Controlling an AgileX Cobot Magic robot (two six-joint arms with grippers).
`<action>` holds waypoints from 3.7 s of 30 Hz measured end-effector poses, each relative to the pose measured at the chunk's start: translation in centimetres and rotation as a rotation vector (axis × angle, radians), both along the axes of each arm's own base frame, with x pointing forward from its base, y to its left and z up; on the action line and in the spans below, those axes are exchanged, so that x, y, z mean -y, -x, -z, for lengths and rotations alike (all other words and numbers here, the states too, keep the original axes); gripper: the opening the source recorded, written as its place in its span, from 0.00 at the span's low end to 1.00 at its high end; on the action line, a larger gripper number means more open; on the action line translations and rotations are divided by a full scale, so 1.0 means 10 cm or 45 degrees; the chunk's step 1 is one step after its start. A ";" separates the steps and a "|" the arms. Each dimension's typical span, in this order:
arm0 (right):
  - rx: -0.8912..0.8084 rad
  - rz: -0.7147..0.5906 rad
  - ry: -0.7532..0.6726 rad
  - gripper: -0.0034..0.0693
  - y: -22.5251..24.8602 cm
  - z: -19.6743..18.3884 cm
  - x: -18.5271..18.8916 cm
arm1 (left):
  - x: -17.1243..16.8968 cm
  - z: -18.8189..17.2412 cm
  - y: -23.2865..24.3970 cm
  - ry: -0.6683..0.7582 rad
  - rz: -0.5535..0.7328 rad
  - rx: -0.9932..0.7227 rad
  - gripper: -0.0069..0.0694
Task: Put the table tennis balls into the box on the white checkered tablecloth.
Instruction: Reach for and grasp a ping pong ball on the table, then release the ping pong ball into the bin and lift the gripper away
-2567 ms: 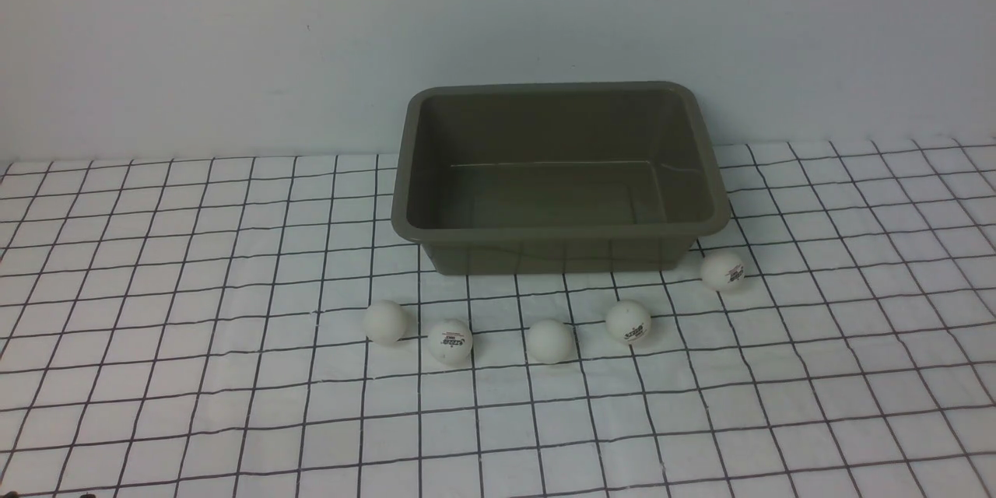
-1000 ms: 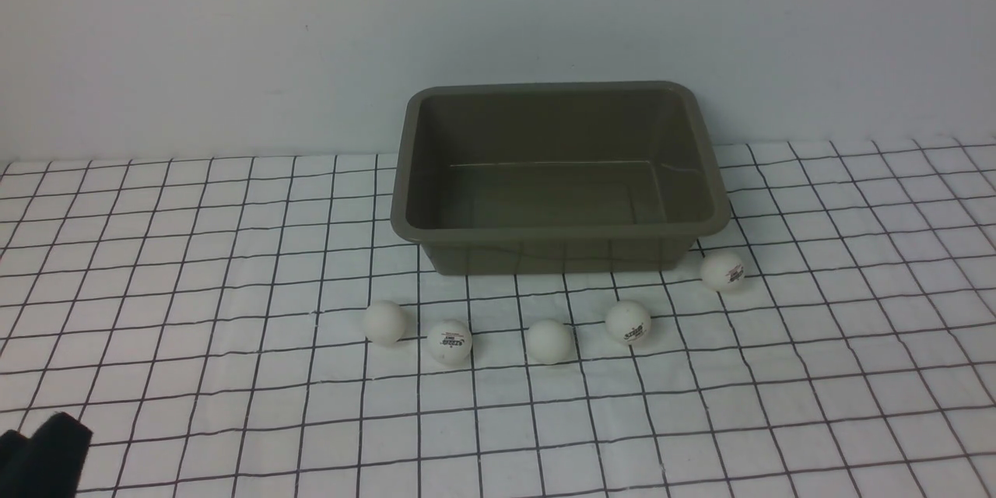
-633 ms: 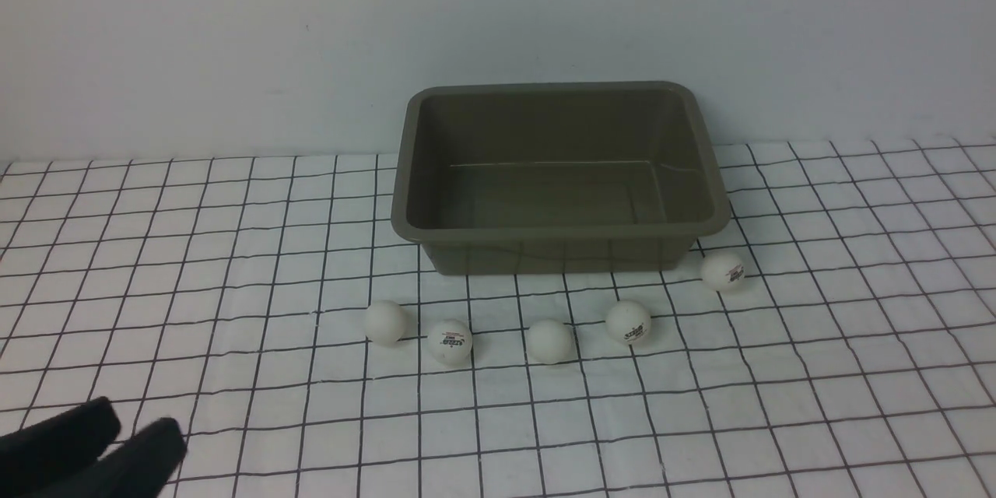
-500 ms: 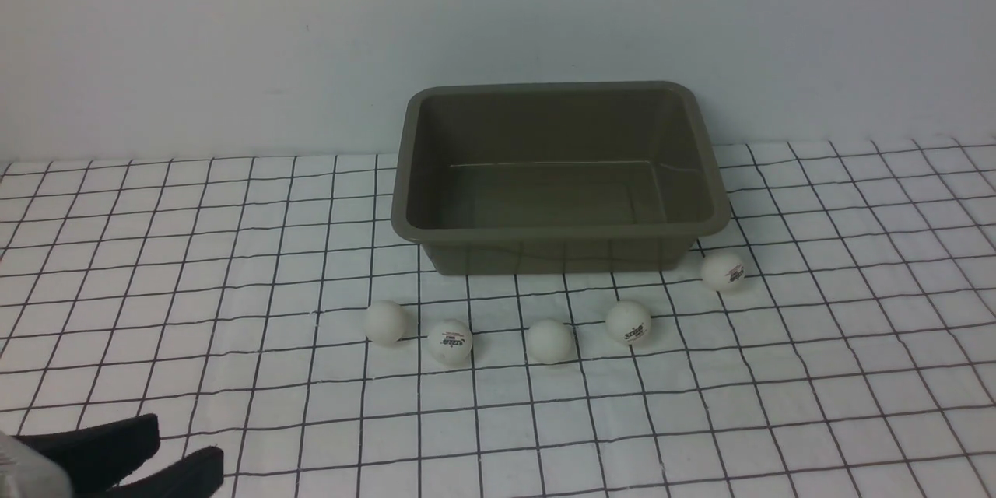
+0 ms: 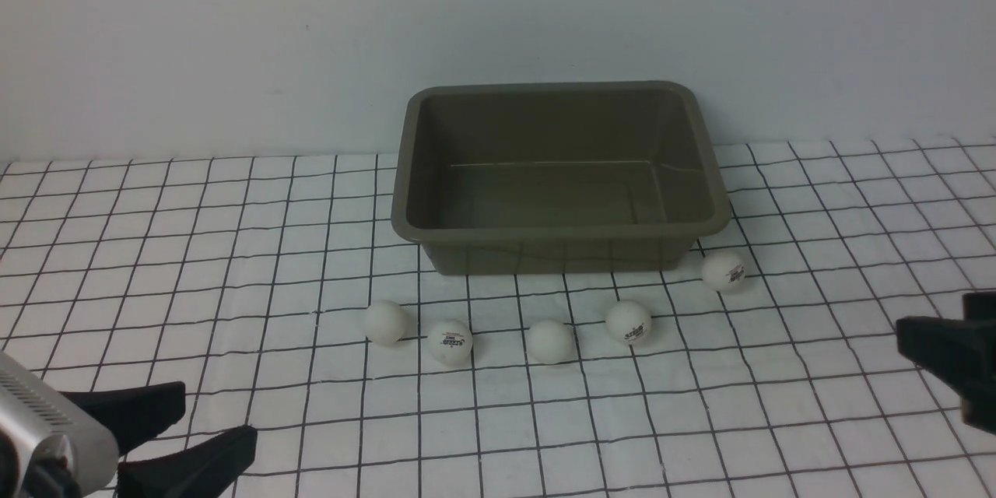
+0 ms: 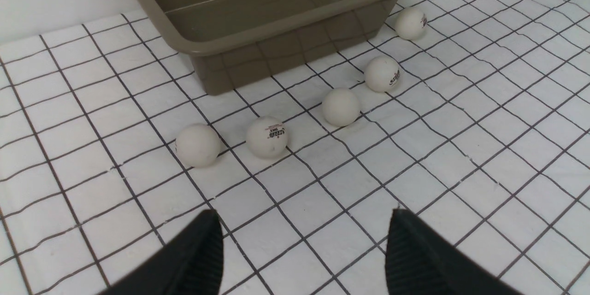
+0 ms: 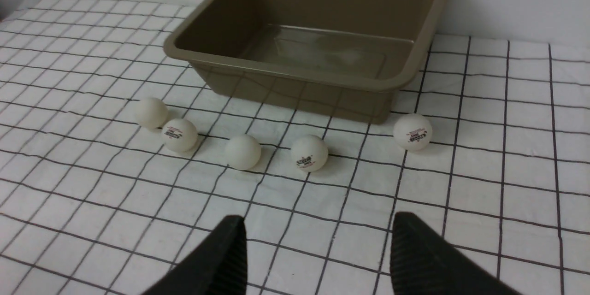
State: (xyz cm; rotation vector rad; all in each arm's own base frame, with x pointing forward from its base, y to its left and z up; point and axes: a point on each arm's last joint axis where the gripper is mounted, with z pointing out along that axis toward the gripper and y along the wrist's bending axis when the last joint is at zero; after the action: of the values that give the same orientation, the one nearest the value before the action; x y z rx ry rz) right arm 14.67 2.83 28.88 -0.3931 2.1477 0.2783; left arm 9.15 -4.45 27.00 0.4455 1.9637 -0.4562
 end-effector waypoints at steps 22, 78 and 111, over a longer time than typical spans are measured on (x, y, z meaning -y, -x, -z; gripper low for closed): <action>-0.296 -0.187 0.070 0.61 -1.89 0.36 0.02 | -0.01 0.01 0.00 -0.066 0.018 0.019 0.65; -0.348 -0.378 0.233 0.55 -2.54 1.48 -0.31 | 0.00 0.02 0.01 -0.082 0.040 0.021 0.65; -0.089 -0.441 0.016 0.71 -2.85 0.67 -0.81 | 0.00 0.02 0.01 -0.082 0.044 0.018 0.65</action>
State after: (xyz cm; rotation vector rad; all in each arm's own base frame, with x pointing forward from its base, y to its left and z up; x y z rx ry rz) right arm 43.15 10.93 22.21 -0.7751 2.1432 0.4794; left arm 9.04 -4.44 26.80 0.5233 1.9641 -0.4114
